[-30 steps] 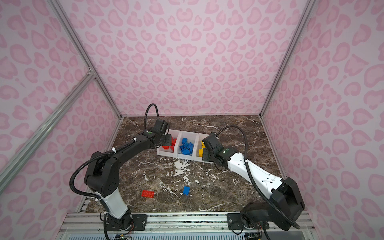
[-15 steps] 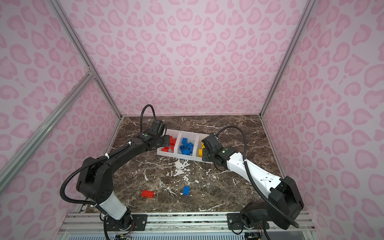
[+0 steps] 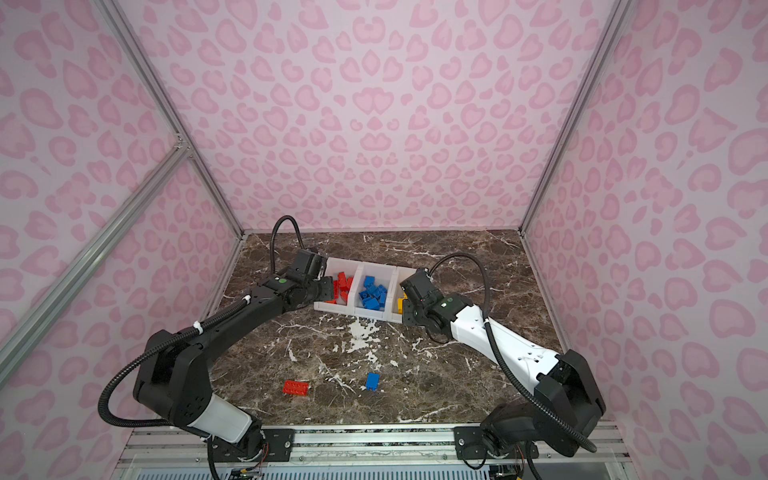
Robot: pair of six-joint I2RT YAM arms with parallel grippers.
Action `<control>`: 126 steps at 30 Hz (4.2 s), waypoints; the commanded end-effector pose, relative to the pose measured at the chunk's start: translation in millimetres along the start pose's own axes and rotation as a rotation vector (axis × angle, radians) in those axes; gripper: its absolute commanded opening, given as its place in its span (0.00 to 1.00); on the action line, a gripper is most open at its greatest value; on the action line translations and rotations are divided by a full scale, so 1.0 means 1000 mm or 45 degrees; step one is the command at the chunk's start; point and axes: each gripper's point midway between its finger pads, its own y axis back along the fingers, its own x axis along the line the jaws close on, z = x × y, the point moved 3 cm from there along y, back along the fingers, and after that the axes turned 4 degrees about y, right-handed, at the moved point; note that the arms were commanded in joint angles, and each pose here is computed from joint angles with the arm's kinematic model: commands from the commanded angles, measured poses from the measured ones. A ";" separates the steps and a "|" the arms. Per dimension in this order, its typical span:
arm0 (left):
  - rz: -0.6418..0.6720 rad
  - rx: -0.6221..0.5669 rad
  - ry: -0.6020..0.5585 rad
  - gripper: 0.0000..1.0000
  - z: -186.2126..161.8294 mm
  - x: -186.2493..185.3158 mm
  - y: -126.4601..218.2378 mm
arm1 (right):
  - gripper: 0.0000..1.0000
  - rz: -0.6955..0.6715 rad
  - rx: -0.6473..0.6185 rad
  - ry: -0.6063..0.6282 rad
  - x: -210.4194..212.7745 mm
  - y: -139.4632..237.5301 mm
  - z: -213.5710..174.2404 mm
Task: Sort the legos into containers by color
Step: 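Close the right gripper on the nearer blue brick while the left withdraws, then lift the blue brick over the middle compartment while the left gripper lowers, then release the blue brick into the middle compartment while the left gripper grasps the red brick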
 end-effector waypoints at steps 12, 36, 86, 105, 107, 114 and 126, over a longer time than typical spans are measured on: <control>0.039 0.004 0.141 0.62 -0.041 0.030 0.017 | 0.61 0.065 0.246 0.340 0.059 -0.015 -0.089; 0.064 0.008 0.206 0.63 -0.077 0.056 0.030 | 0.71 -0.142 0.417 0.469 0.108 -0.044 -0.156; 0.053 -0.002 0.285 0.63 -0.089 0.067 0.055 | 0.33 0.012 0.136 0.494 0.122 -0.034 0.006; 0.055 0.099 0.328 0.63 -0.139 0.079 0.064 | 0.63 -0.013 0.104 0.328 0.092 -0.090 0.097; 0.063 0.107 0.317 0.63 -0.142 0.080 0.065 | 0.65 -0.018 0.092 0.336 0.092 -0.086 0.098; 0.076 0.130 0.303 0.63 -0.151 0.080 0.065 | 0.66 -0.004 0.068 0.321 0.089 -0.074 0.098; 0.127 0.220 0.342 0.64 -0.174 0.081 0.072 | 0.66 0.035 0.055 0.302 0.085 -0.062 0.089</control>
